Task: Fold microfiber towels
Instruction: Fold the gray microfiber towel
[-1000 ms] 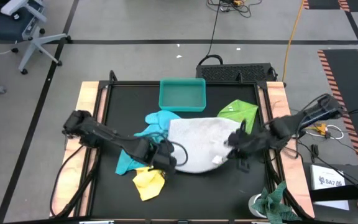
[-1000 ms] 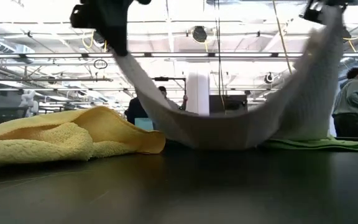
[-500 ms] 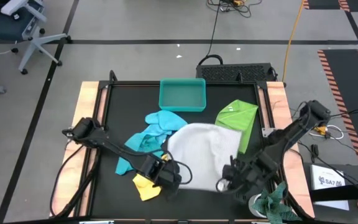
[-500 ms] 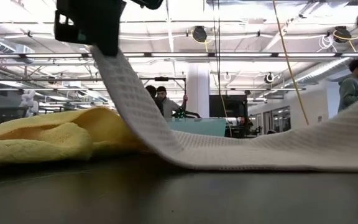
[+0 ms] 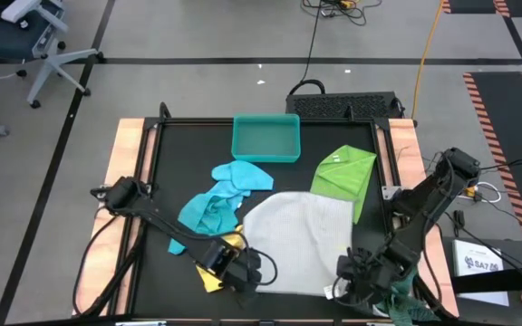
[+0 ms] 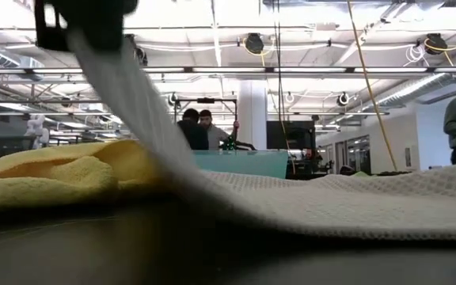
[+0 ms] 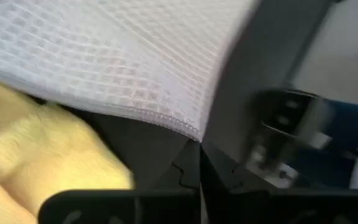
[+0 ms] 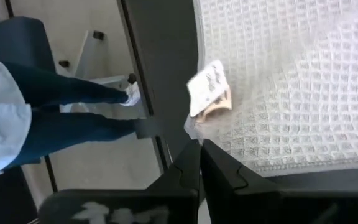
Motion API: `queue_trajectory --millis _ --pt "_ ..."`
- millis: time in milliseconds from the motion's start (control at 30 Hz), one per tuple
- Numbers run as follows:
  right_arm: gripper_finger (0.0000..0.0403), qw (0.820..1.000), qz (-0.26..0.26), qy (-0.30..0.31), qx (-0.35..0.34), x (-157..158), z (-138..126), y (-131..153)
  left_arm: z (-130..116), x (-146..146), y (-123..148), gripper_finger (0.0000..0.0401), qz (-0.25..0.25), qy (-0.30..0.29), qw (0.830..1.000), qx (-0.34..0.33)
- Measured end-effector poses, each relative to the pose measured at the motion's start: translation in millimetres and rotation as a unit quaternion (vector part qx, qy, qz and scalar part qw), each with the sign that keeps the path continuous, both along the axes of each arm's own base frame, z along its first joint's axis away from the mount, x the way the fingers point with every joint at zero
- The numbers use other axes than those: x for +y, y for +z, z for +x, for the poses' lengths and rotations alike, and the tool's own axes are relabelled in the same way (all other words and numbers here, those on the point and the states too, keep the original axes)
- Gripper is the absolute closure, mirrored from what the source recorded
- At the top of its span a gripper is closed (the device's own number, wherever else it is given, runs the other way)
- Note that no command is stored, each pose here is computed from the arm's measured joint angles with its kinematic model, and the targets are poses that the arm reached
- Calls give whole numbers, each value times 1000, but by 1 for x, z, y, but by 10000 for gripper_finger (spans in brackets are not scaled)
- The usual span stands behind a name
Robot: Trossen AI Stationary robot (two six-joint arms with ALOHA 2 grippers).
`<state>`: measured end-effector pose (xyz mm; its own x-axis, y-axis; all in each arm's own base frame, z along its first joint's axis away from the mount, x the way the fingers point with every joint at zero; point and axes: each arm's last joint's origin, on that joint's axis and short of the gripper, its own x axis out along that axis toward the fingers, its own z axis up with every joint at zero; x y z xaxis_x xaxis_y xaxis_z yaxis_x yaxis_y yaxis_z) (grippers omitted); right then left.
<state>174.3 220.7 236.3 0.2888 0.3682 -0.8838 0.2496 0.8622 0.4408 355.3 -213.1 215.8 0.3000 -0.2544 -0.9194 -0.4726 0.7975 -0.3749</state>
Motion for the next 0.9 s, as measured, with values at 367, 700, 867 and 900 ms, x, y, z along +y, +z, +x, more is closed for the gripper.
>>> queue_trajectory --millis 367,700,867,900 --pt "403 996 -77 -42 32 -10 -13 -12 8 30 -17 401 62 31 996 47" --pt "403 990 -114 -76 35 -27 -11 -17 23 78 3 401 89 69 994 12" --pt "403 984 -141 -109 -13 -46 -17 2 25 102 16 401 113 84 990 -12" --pt "403 982 -146 -115 -22 -51 -19 6 25 107 18 401 117 87 989 -9"
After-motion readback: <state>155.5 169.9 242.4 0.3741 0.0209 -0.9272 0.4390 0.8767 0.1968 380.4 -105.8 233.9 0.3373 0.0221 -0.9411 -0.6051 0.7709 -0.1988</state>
